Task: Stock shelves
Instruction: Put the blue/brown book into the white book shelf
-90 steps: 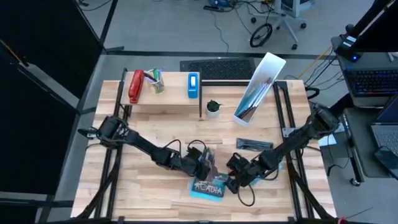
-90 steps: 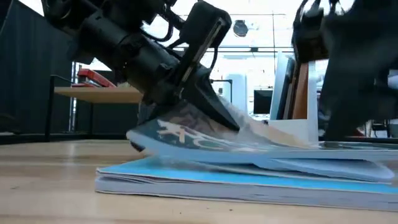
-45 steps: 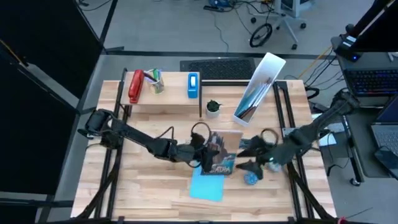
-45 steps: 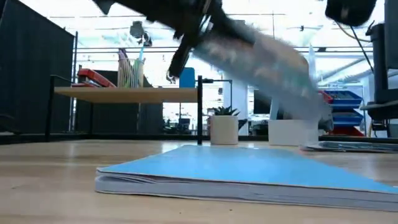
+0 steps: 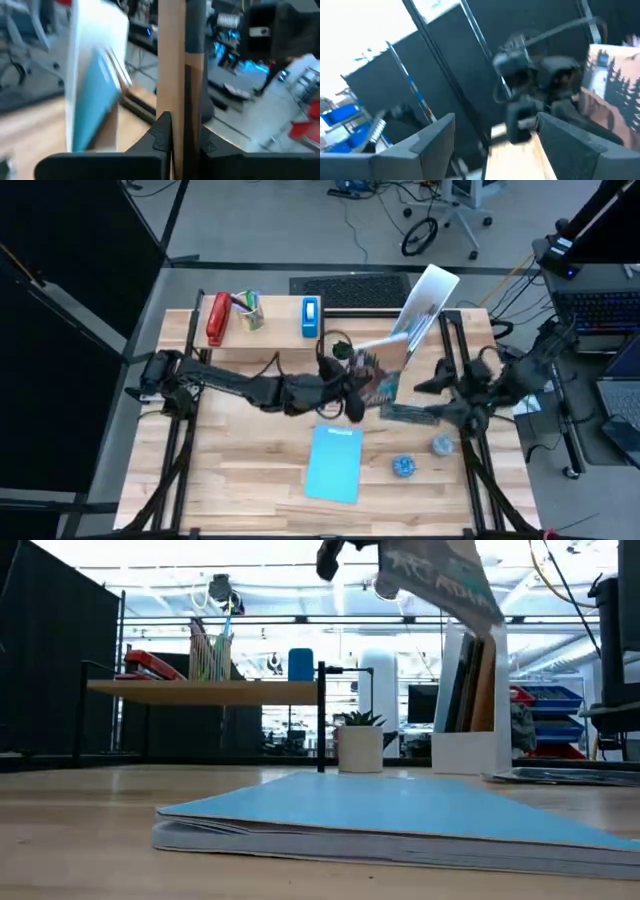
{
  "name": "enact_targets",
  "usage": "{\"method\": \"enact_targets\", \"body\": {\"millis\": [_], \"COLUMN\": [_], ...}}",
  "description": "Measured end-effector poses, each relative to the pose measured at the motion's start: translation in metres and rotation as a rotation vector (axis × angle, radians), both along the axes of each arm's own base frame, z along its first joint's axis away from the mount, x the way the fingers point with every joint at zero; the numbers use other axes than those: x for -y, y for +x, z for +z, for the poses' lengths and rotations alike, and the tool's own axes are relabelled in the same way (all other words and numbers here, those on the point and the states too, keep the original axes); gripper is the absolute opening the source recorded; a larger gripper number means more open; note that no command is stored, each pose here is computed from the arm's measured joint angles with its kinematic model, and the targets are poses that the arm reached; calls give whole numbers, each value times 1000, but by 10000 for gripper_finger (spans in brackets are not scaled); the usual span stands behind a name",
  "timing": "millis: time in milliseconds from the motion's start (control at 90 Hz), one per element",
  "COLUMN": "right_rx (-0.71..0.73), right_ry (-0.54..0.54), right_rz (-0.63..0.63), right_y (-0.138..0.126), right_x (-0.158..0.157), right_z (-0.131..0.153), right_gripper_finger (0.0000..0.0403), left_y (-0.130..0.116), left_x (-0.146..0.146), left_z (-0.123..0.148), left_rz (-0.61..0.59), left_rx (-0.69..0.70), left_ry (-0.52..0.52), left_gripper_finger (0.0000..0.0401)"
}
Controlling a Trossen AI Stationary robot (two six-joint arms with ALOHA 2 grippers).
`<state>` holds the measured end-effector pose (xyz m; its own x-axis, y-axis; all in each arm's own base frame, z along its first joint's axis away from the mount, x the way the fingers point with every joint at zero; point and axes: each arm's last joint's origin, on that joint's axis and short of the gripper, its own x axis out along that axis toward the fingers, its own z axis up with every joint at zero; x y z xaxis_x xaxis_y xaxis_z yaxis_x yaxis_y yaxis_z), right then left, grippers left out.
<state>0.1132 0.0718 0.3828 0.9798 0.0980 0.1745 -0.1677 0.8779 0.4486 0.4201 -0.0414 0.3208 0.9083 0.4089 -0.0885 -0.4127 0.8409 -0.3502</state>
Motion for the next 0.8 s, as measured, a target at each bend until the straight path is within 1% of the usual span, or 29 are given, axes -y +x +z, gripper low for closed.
{"method": "enact_targets", "body": {"millis": [144,278,444,578,622,689,800], "right_rx": [69,103,108,114,110,86,29], "right_ry": [-39,-71,-176,-275,-299,-310,-341], "right_rz": [-21,-35,-59,-90,-124,-215,-371], "right_y": [-15,-26,-31,-31,-31,-31,-32], "right_x": [12,21,25,26,26,29,34], "right_z": [8,11,11,11,11,11,11], "right_gripper_finger": [260,260,260,260,260,260,260], "left_y": [3,3,6,16,21,27,37], "left_x": [-24,-36,-51,-61,-65,-70,-82], "left_z": [12,24,41,43,43,40,35], "left_rz": [61,111,215,226,224,233,256], "left_rx": [17,34,85,102,103,97,71], "left_ry": [25,63,157,217,219,227,286], "left_gripper_finger": [8,8,8,8,8,8,9]}}
